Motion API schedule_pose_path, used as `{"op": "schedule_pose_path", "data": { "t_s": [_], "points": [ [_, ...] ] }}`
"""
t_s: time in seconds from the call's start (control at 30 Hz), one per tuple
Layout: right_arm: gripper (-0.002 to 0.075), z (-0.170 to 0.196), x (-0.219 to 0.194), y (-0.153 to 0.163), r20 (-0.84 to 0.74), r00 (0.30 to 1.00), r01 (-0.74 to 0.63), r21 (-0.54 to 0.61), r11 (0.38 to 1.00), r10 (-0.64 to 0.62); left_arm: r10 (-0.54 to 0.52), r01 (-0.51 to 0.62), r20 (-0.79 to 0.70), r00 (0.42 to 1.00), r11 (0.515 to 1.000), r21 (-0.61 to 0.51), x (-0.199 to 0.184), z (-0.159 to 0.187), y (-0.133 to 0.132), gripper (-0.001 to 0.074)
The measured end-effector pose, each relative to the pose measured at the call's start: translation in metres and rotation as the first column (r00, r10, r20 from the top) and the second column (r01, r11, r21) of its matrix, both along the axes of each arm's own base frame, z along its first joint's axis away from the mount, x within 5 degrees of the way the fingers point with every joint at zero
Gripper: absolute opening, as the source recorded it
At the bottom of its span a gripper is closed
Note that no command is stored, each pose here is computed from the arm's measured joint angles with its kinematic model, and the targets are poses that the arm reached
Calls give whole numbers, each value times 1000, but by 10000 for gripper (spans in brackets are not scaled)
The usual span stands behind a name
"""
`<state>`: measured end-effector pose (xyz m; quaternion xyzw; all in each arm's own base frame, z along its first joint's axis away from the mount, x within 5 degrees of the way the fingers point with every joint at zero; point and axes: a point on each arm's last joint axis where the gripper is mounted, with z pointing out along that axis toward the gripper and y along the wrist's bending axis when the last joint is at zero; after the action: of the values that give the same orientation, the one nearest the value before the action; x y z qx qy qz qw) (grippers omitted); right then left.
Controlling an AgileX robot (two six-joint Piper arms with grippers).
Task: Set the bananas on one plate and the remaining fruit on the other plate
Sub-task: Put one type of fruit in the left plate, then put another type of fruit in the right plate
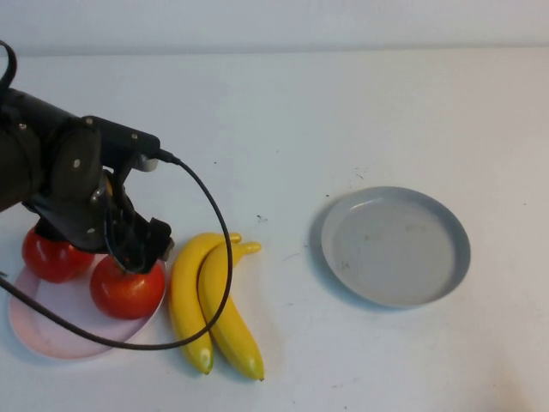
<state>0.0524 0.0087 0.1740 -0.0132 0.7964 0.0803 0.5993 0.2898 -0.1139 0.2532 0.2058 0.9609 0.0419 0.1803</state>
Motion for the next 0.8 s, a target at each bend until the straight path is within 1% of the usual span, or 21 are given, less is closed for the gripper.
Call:
{"op": "schedule_pose_path", "data": {
  "t_s": [0.1,0.17,0.2,0.23,0.27,0.33,0.4,0.43,0.53,0.63,0.73,0.8],
  "points": [
    [-16,0,0,0,0,1000,0,0,1000,0,-13,15,63,998,1000,-24,-11,20,-4,666],
    [-16,0,0,0,0,1000,0,0,1000,0,2,8,131,991,997,-75,-25,43,-5,631],
    [-15,0,0,0,0,1000,0,0,1000,0,16,2,163,986,994,-105,-34,55,-5,581],
    [-16,0,0,0,0,1000,0,0,1000,0,32,-7,192,981,991,-132,-42,67,-2,508],
    [-15,0,0,0,0,1000,0,0,1000,0,46,-12,217,975,988,-156,-51,77,1,415],
    [-16,0,0,0,0,1000,0,0,1000,0,65,-18,254,965,983,-184,-65,93,9,202],
    [-16,0,0,0,0,1000,0,0,1000,0,74,-16,283,956,979,-202,-78,106,17,95],
    [-16,0,0,0,0,1000,0,0,1000,0,79,-15,300,951,977,-212,-86,113,21,64],
    [-17,0,0,0,0,1000,0,0,1000,0,95,0,366,926,968,-252,-107,132,33,22],
    [-17,0,0,0,0,1000,0,0,1000,0,113,20,431,895,956,-291,-131,149,46,10],
    [-17,0,0,0,0,1000,0,0,1000,0,120,42,478,870,948,-315,-148,150,55,7],
    [-17,0,0,0,0,1000,0,0,1000,0,125,59,505,854,942,-332,-159,142,60,6]
  ]
}}
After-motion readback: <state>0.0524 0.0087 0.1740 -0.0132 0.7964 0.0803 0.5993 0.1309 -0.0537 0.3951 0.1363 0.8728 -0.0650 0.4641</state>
